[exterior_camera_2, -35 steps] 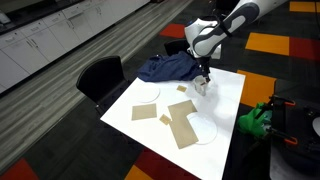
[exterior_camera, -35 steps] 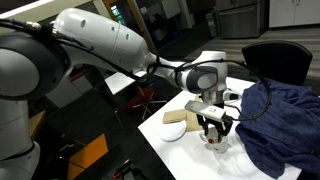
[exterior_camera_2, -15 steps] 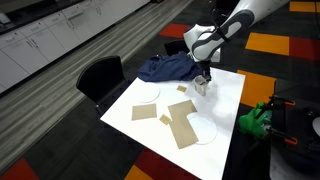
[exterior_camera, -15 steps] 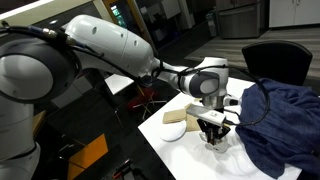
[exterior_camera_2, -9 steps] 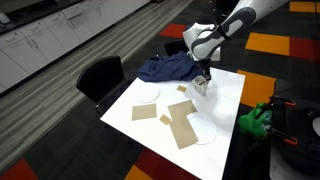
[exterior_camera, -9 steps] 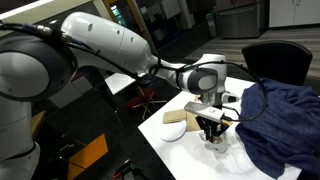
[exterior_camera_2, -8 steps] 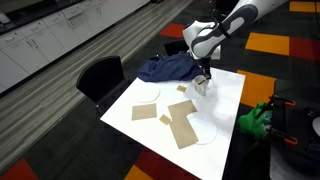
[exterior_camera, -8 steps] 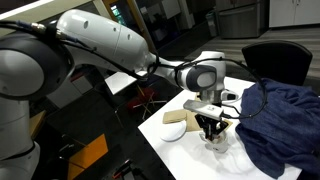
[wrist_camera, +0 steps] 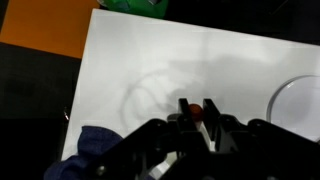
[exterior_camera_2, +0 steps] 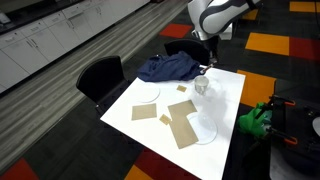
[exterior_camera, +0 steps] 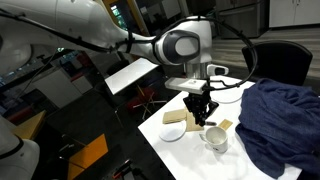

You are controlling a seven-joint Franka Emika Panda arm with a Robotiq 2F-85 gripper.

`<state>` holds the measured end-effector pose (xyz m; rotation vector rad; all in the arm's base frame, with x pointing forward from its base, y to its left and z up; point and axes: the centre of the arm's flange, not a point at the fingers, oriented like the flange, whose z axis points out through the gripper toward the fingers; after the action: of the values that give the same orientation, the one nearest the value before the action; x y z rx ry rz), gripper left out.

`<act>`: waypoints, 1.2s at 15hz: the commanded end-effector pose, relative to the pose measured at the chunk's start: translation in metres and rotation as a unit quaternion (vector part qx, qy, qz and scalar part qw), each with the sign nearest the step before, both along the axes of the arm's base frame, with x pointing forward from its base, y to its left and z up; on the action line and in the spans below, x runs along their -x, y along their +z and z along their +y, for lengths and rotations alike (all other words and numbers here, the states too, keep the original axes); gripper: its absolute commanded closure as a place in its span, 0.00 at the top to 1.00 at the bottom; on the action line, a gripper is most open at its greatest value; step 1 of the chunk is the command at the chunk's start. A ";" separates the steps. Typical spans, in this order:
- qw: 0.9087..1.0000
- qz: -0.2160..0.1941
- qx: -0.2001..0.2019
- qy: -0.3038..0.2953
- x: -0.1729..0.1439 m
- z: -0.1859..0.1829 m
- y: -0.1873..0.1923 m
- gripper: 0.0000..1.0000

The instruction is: Take the red marker out of the white mug

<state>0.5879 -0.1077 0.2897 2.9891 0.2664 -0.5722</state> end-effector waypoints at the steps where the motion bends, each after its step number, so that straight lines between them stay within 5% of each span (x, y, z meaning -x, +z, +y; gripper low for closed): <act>1: 0.997 -0.022 0.054 -0.048 0.037 0.001 0.056 0.05; 10: 0.959 -0.090 0.165 -0.211 0.056 0.004 0.076 0.05; 11: 0.968 -0.078 0.145 -0.190 0.044 -0.002 0.079 0.19; 16: 0.963 -0.078 0.156 -0.206 0.047 0.001 0.073 0.19; 17: 0.960 -0.084 0.161 -0.212 0.045 0.000 0.074 0.05; 18: 0.957 -0.092 0.168 -0.217 0.047 0.003 0.073 0.05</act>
<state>0.5411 -0.1068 0.3630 2.7588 -0.4285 -0.3621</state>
